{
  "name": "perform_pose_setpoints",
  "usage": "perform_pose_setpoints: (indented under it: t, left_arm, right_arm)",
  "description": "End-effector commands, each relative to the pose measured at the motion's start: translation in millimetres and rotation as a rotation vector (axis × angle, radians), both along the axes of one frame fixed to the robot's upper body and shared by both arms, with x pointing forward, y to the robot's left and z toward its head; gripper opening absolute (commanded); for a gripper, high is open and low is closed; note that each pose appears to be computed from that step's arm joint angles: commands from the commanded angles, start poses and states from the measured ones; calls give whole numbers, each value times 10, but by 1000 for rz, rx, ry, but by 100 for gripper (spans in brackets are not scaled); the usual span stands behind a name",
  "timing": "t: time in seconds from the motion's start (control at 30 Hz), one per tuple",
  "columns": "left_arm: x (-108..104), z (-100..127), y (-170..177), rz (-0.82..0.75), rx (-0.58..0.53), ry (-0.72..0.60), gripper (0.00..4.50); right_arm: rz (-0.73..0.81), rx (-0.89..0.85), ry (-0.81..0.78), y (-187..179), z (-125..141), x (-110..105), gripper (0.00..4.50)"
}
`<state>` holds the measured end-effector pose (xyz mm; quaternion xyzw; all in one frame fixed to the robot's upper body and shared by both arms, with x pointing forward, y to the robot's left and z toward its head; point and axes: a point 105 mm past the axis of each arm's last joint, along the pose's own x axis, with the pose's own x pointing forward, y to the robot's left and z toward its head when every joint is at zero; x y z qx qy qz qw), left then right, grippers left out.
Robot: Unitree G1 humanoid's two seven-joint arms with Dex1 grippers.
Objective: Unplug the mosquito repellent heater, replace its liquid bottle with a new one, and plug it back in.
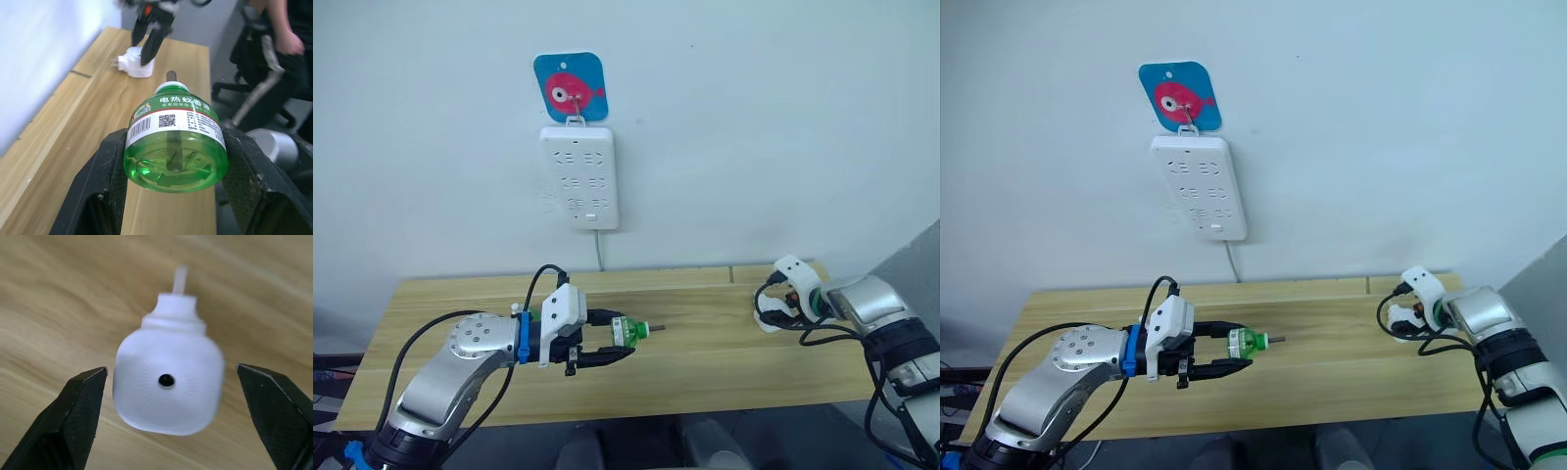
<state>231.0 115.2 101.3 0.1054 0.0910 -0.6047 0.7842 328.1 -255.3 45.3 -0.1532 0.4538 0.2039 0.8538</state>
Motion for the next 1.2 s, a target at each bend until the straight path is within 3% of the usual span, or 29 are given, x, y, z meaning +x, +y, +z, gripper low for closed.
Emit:
perform_pose_setpoints:
  t: [0.03, 0.17, 0.27, 0.4, 0.7, 1.2]
  left_arm:
    - [36, 22, -8, 73, -63, -54, 230]
    - [60, 52, -66, 152, -150, -107, 230]
    - [69, 76, -81, 170, -170, -130, 230]
    - [140, 332, -208, 211, -280, -294, 230]
    - [229, 531, -335, 280, -361, -373, 230]
    - [192, 590, -439, 299, -386, -402, 230]
  right_arm:
    - [15, 59, -141, 0, 445, -102, 450]
    - [170, 379, -246, 526, 882, -480, 450]
    - [206, 464, -275, 677, 989, -620, 450]
    - [254, 917, -308, 1246, 1141, -941, 450]
    - [131, 1254, -287, 1713, 1289, -764, 450]
    - [185, 1354, -232, 2112, 1403, -678, 450]
